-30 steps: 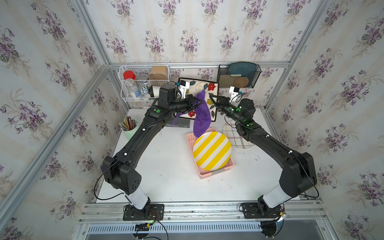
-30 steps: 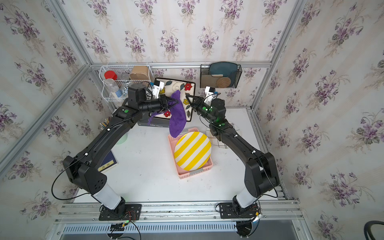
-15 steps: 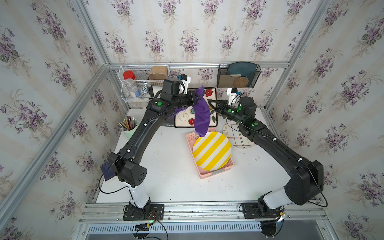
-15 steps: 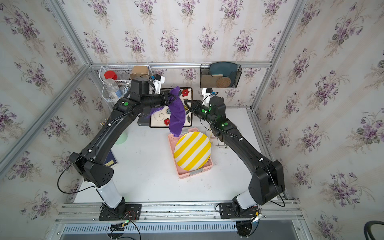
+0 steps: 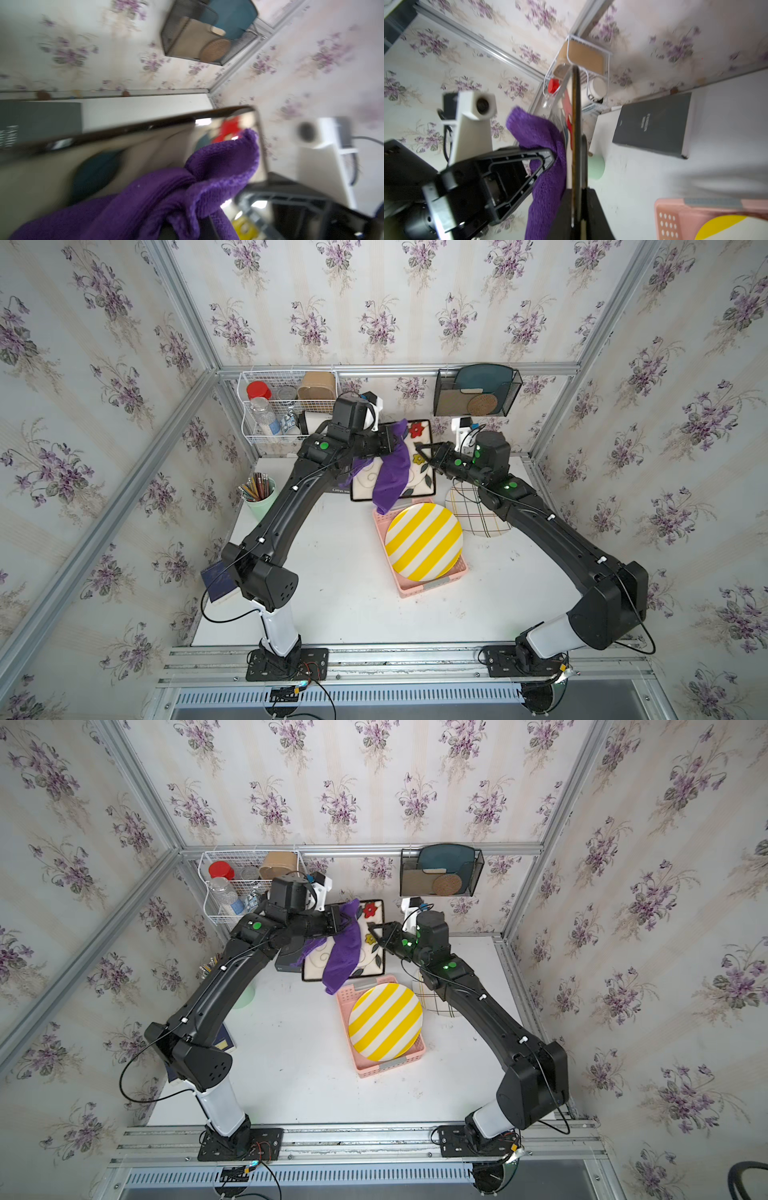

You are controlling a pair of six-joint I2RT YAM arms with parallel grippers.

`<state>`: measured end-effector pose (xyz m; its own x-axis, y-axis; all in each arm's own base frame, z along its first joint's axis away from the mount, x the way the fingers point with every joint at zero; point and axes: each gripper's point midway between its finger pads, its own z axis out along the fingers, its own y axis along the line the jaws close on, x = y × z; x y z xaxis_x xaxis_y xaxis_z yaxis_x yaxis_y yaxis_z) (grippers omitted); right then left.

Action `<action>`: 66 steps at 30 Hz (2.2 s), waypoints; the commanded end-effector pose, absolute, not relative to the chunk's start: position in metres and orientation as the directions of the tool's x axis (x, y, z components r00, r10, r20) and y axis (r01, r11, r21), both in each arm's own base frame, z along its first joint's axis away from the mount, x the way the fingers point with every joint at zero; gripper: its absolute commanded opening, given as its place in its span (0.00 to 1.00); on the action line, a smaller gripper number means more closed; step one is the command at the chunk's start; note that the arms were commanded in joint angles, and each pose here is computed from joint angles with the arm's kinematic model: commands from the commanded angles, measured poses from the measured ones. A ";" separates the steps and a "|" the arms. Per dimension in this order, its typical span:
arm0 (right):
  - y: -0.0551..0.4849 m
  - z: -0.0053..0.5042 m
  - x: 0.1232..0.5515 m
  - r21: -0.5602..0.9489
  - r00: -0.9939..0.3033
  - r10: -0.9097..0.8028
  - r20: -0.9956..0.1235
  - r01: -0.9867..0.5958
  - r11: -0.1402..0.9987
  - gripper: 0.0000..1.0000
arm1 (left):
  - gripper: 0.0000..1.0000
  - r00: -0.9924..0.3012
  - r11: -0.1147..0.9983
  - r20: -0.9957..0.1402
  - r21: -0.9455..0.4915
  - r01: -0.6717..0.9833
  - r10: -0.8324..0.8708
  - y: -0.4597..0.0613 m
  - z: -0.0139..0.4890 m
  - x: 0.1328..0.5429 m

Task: Wipe the wet plate dry
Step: Wipe the plate with towel.

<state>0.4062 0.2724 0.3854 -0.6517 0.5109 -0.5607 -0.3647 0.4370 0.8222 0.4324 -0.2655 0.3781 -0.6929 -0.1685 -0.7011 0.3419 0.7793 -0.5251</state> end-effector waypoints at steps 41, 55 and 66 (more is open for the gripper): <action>0.188 0.508 0.389 0.721 -0.406 0.691 -0.598 -0.649 0.242 0.00 | 0.00 -0.810 0.441 -0.425 -0.866 0.235 -0.404 -0.220 0.423 0.437; 0.205 0.477 0.375 0.749 -0.525 0.684 -0.506 -0.661 0.047 0.00 | 0.00 -0.886 -0.239 -0.140 -0.934 0.267 -0.443 -0.238 0.549 0.439; 0.226 0.507 0.384 0.687 -0.526 0.698 -0.487 -0.724 -0.066 0.00 | 0.00 -0.927 -0.341 -0.125 -0.906 0.252 -0.353 -0.281 0.562 0.412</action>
